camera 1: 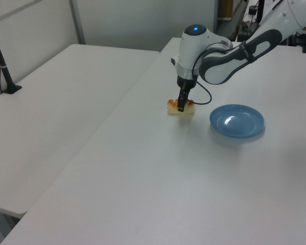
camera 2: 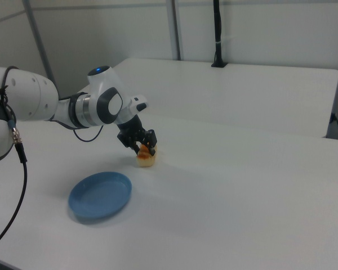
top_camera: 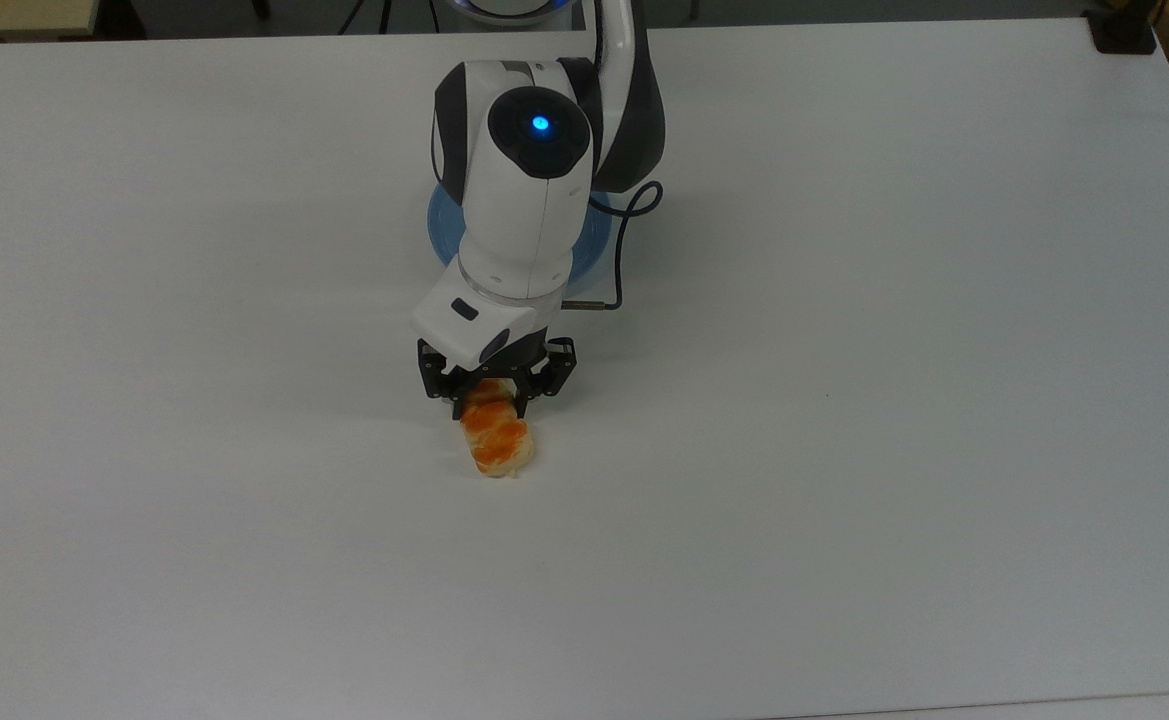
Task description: Put the bread on a plate
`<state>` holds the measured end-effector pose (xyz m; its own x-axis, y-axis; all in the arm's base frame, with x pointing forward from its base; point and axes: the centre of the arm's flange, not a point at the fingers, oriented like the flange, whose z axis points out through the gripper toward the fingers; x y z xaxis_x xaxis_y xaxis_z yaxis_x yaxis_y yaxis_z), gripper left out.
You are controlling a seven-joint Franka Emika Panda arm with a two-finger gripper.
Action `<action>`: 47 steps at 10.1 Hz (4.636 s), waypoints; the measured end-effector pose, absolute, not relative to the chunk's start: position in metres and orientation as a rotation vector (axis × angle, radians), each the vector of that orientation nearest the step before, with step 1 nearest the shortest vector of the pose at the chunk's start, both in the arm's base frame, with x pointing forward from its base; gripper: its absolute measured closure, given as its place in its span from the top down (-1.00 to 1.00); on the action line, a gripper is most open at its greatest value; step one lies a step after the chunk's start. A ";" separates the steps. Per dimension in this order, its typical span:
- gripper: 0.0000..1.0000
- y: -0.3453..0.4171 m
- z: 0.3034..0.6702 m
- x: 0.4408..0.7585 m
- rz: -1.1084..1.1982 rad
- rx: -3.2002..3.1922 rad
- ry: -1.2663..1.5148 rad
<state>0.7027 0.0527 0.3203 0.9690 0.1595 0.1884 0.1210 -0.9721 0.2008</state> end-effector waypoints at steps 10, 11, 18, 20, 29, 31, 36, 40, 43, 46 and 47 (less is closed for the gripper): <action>-0.30 0.048 0.383 0.702 0.357 2.920 0.168; -0.30 0.044 0.407 0.693 0.321 2.919 0.151; -0.24 0.076 0.406 0.570 -0.181 2.971 0.393; -0.15 0.083 0.389 0.559 -0.254 2.960 0.419; 1.00 0.081 0.425 0.579 -0.126 2.991 0.286; 1.00 0.065 0.464 0.596 -0.001 3.007 0.168; 1.00 0.003 0.590 0.600 0.102 3.093 -0.057; 1.00 -0.036 0.615 0.589 0.142 3.127 -0.055; 1.00 -0.041 0.630 0.571 0.090 3.135 -0.068; 1.00 -0.045 0.634 0.567 0.093 3.136 -0.065; 1.00 -0.049 0.634 0.567 0.093 3.135 -0.078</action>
<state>0.5671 -0.0495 0.6343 0.9970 -0.0493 0.0595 -0.0496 -0.9988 0.0026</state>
